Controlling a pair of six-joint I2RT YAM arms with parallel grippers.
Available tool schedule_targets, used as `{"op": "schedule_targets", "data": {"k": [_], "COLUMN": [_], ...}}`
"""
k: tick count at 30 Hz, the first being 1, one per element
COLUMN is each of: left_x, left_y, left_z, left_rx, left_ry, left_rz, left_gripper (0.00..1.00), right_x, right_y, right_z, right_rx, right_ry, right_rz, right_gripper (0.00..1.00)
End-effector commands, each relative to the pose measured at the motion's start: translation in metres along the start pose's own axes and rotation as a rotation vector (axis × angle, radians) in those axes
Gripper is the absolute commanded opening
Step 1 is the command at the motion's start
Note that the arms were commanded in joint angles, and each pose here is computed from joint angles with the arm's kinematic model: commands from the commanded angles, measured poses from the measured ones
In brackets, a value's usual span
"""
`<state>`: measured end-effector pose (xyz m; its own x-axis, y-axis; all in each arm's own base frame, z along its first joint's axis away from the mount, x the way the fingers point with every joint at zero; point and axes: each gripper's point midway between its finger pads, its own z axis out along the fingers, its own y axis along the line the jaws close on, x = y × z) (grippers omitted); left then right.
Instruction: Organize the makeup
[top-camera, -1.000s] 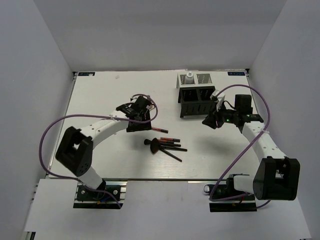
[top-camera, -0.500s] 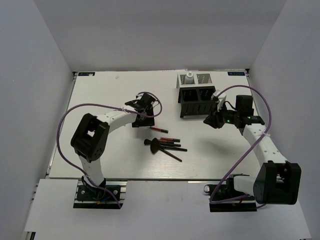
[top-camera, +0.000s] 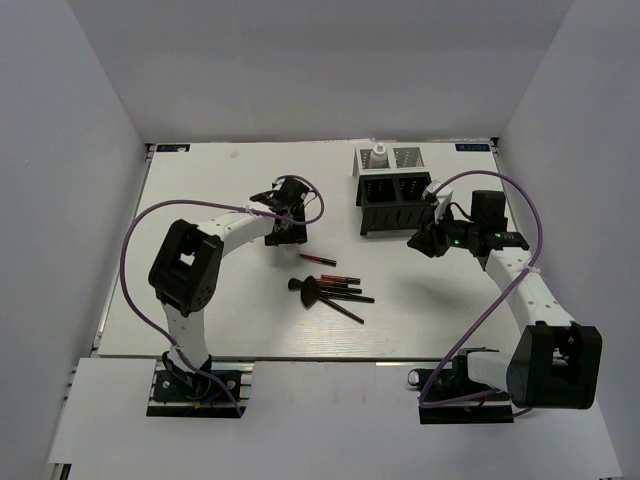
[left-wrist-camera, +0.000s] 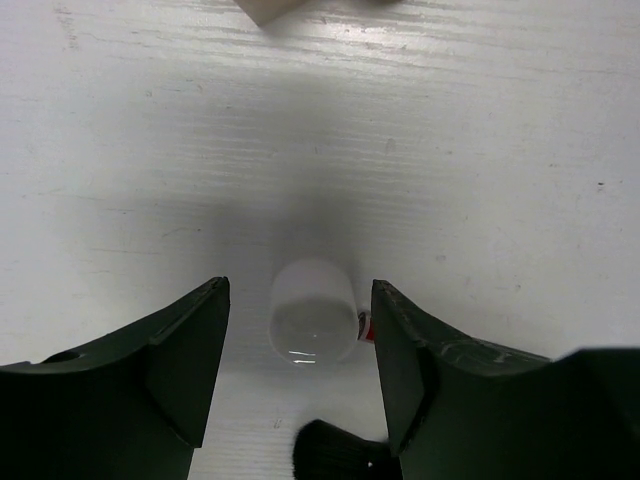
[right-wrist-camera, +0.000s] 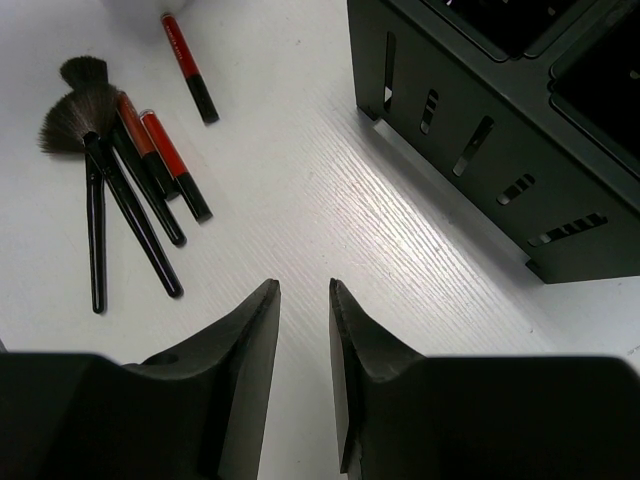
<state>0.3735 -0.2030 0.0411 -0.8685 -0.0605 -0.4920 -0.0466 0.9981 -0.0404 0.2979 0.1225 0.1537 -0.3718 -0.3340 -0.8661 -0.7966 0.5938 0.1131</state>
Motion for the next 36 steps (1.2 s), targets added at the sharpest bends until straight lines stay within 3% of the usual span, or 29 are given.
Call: {"op": "schedule_targets", "data": {"k": [1,16,36], "left_x": [-0.011,0.002,0.019], "left_y": [-0.002,-0.001,-0.003], "left_z": [-0.014,-0.011,-0.008], "left_rx": [0.021,0.028,0.023], "left_ry": [-0.023,0.016,0.058], "left_rz": [-0.001,0.005,0.026], "left_gripper": [0.69,0.62,0.65], "right_x": [-0.009,-0.01,-0.012], "right_y": [-0.003,-0.005,-0.005], "right_z": [-0.002,-0.001,-0.001], "right_rx": [0.015,0.014,0.018], "right_ry": [-0.026,-0.024,-0.03], "right_rz": [-0.017,-0.012,-0.018], "right_gripper": [0.32,0.32,0.33]}}
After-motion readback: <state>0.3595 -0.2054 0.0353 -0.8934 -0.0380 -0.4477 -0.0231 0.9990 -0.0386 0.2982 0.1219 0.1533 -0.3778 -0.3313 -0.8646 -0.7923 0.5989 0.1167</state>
